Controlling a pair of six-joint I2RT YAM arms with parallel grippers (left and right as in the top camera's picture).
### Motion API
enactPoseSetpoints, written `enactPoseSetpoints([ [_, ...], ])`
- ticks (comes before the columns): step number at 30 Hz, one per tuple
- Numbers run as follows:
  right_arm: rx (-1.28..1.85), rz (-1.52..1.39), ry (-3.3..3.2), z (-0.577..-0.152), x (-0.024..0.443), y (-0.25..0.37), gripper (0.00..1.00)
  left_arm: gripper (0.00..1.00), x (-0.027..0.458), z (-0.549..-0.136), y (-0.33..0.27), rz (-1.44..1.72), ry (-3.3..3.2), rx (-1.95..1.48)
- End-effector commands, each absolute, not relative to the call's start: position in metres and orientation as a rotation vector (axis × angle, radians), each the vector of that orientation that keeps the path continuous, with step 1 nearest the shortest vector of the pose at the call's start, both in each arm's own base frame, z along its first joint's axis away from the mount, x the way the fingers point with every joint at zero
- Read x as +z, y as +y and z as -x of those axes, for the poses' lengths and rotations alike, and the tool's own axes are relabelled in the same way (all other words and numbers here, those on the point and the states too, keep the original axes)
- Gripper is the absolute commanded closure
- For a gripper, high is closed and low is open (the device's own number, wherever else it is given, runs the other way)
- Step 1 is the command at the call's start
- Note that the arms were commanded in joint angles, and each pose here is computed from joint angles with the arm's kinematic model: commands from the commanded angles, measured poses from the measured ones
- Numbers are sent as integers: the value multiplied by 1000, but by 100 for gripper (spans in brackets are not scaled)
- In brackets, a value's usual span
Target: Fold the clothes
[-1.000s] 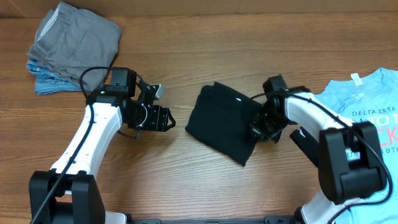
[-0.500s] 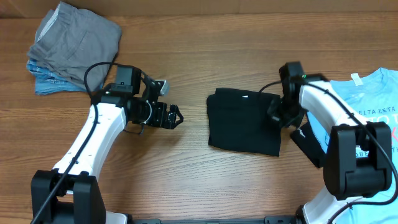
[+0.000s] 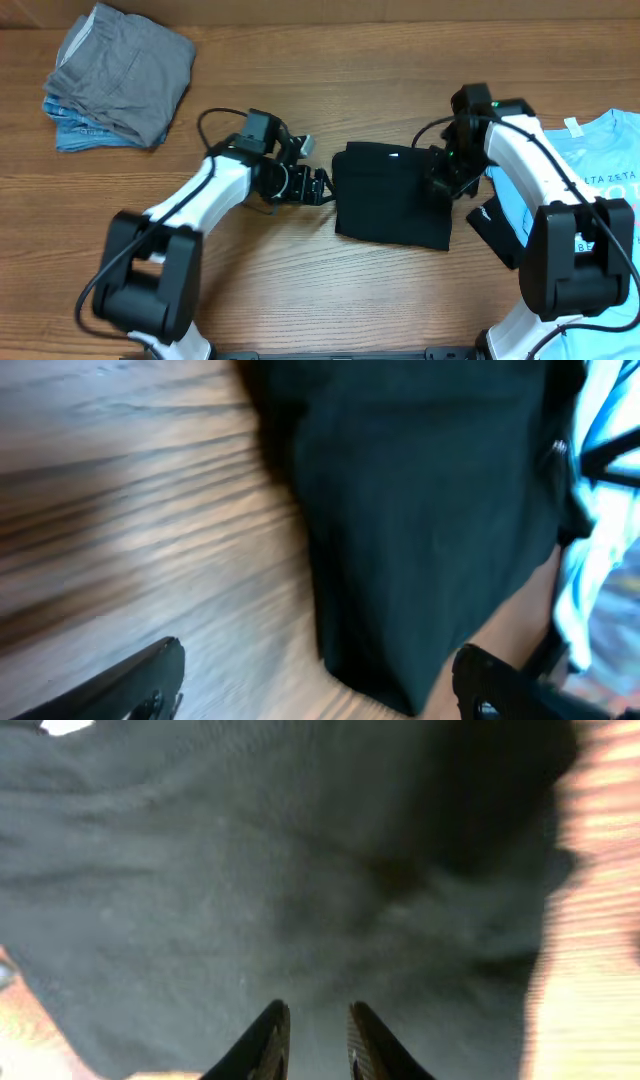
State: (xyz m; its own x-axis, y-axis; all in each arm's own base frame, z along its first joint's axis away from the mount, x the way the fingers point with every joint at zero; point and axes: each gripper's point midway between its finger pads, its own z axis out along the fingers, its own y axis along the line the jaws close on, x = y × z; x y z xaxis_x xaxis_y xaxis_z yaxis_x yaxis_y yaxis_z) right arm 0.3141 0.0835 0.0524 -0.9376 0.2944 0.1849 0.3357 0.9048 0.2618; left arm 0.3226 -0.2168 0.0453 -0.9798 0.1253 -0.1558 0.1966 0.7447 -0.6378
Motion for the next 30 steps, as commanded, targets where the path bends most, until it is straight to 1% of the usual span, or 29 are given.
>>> enactPoseSetpoints([
  [1, -615, 491, -2852, -300, 35, 104, 77, 17, 53, -327, -242, -219, 2784, -1286],
  [5, -694, 481, -2864, -298, 18, 111, 77, 16, 51, -333, -253, -222, 2752, -1306],
  [8, -696, 480, -2866, -296, 13, 111, 77, 16, 39, -329, -256, -205, 2797, -1269],
  [16, -707, 476, -2884, -301, 13, 111, 77, 20, -11, -319, -275, -126, 2900, -1290],
  [20, -708, 476, -2884, -301, 13, 111, 77, 20, -25, -314, -291, -169, 2901, -1303],
  [23, -708, 475, -2884, -301, 13, 111, 77, 24, -31, -305, -298, -204, 2923, -1280],
  [25, -707, 475, -2884, -301, 13, 111, 77, 31, -33, -302, -302, -222, 2927, -1260],
  [27, -707, 475, -2884, -301, 13, 111, 77, 49, -33, -301, -305, -236, 2924, -1245],
  [28, -706, 476, -2882, -300, 13, 111, 78, 60, -34, -301, -305, -238, 2925, -1242],
  [30, -701, 478, -2874, -298, 13, 111, 82, 76, -34, -300, -305, -235, 2929, -1242],
])
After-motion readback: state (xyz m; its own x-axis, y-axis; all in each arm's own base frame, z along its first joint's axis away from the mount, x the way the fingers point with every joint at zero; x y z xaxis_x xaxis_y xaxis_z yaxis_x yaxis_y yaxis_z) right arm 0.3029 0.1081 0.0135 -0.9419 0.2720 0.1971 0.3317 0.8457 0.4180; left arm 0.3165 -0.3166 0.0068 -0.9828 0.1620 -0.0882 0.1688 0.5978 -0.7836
